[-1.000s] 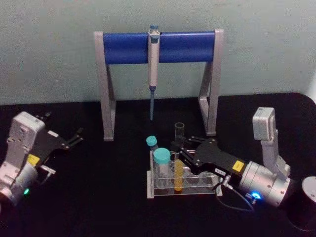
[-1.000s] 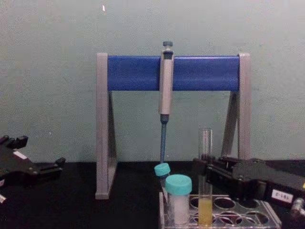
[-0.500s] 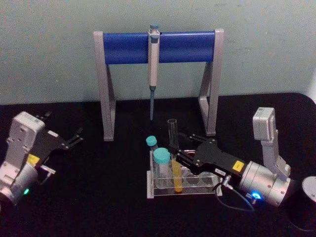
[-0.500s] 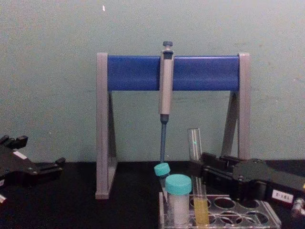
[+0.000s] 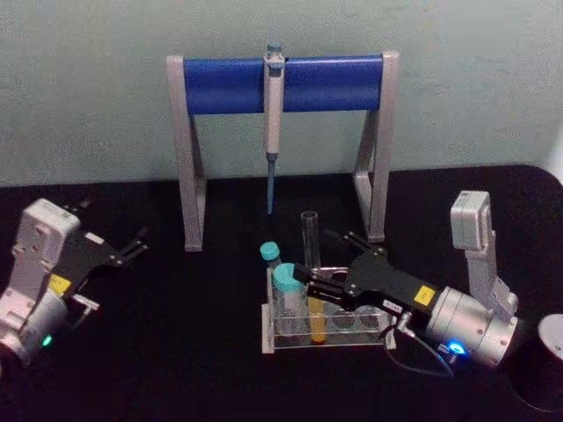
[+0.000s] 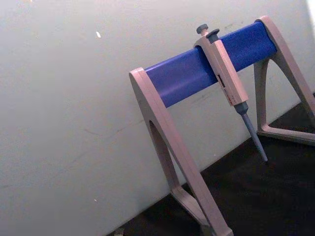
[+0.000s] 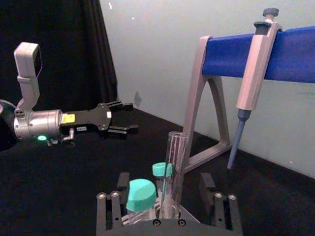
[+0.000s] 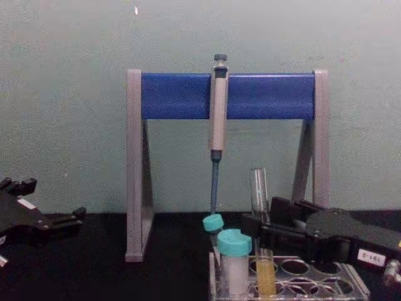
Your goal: Pick up the test tube from the test tube rack, shake it, then place it back into the test tube rack.
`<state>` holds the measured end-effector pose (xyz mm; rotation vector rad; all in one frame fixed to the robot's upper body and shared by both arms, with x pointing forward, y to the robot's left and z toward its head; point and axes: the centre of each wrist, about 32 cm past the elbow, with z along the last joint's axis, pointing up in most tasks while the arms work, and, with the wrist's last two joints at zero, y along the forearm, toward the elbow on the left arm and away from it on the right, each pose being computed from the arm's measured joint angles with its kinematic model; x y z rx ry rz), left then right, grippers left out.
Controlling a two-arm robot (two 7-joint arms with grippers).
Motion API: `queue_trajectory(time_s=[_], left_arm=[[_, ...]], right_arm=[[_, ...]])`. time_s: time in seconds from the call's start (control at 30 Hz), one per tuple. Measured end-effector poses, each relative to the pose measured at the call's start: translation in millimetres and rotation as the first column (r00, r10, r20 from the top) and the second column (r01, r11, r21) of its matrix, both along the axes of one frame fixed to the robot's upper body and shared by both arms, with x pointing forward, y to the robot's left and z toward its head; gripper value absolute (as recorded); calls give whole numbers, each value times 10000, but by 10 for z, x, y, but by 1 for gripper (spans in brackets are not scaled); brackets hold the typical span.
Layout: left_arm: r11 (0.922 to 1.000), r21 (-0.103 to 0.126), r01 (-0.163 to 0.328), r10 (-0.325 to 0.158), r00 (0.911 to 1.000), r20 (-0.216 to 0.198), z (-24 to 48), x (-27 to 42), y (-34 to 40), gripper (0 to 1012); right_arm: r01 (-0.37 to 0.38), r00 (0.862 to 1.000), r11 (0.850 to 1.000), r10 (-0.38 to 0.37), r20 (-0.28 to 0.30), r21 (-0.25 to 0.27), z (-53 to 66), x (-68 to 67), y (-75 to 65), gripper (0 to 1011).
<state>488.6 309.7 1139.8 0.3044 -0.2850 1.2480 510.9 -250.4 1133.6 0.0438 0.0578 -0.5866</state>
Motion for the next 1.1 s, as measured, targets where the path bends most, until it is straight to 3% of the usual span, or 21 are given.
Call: queue_trajectory(time_s=[0.17, 0.5, 0.7, 0.87, 0.97, 1.0, 1.07, 1.1], left_arm=[[10000, 0, 0, 0, 10000, 0, 0, 0, 0, 1001], [10000, 0, 0, 0, 10000, 1, 0, 0, 0, 1001], [10000, 0, 0, 0, 10000, 0, 0, 0, 0, 1001], [10000, 1, 1, -1, 10000, 0, 0, 0, 0, 1001], [10000, 0, 0, 0, 10000, 0, 0, 0, 0, 1001], [10000, 0, -1, 1, 10000, 1, 0, 0, 0, 1001], [10000, 0, 0, 0, 10000, 0, 0, 0, 0, 1001], [10000, 0, 0, 0, 10000, 0, 0, 0, 0, 1001]], right_arm=[[-2, 10000, 10000, 2, 1, 4, 0, 0, 0, 1000], [-44, 10000, 10000, 44, 62, 27, 14, 3, 0, 1000], [-73, 9982, 9998, 63, 597, 168, 120, 1, -4, 1000], [205, 9858, 9988, -276, 1655, 444, 301, -50, -23, 1000], [763, 9716, 9956, -865, 2201, 548, 382, -101, -41, 1000], [1078, 9638, 9926, -1179, 2390, 552, 404, -122, -51, 1000], [2132, 9334, 9751, -2220, 2818, 620, 439, -188, -78, 1000], [2132, 9334, 9751, -2220, 2818, 620, 439, -188, -78, 1000]])
